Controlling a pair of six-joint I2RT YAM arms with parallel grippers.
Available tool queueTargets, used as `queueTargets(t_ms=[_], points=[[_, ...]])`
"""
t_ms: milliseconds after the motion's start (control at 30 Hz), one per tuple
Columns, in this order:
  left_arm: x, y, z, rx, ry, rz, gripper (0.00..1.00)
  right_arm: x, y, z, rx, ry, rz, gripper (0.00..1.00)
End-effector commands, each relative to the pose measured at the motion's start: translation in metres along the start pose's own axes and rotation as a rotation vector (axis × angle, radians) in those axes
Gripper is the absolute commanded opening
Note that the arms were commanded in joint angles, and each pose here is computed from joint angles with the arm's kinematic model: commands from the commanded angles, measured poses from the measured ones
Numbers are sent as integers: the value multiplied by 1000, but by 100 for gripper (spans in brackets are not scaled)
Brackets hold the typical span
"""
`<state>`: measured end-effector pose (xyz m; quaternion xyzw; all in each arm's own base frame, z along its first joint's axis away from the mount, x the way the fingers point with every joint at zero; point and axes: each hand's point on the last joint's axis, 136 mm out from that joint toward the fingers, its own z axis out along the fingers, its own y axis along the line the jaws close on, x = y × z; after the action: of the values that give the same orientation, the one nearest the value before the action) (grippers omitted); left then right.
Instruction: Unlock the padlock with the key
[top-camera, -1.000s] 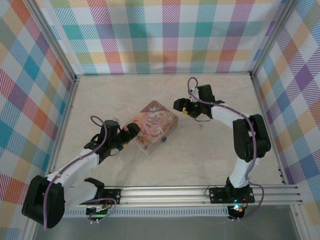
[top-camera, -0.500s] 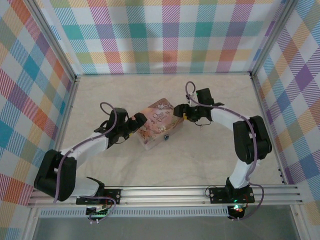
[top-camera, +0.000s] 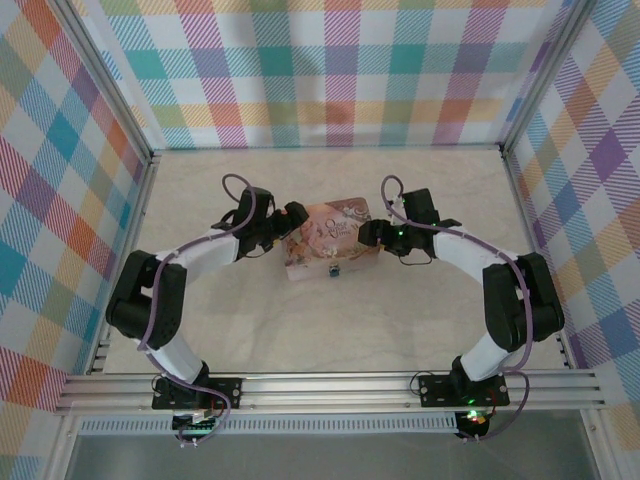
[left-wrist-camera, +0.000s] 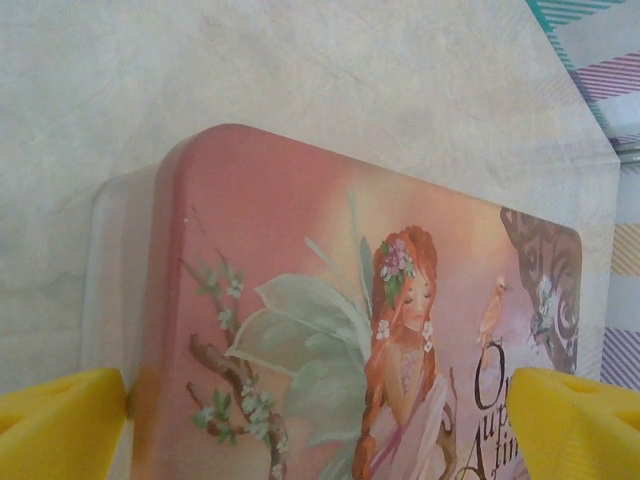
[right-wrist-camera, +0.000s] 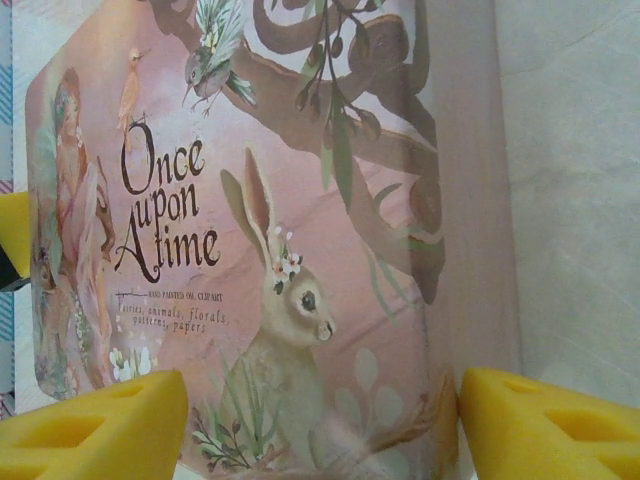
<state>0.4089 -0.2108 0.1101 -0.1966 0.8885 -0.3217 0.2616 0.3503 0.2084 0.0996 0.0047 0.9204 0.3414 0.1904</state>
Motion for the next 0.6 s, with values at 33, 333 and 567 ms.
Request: queueTargets(t_ms=[33,333,567], points=[[12,-32,6,98,95,61,96,1,17,1,-58,7,-5,72],[8,-30,10,75,93,93,98,7,18,-3,-73,4,4,72],[5,-33,16,69,103,102,97,12,17,-8,-66,2,-6,72]])
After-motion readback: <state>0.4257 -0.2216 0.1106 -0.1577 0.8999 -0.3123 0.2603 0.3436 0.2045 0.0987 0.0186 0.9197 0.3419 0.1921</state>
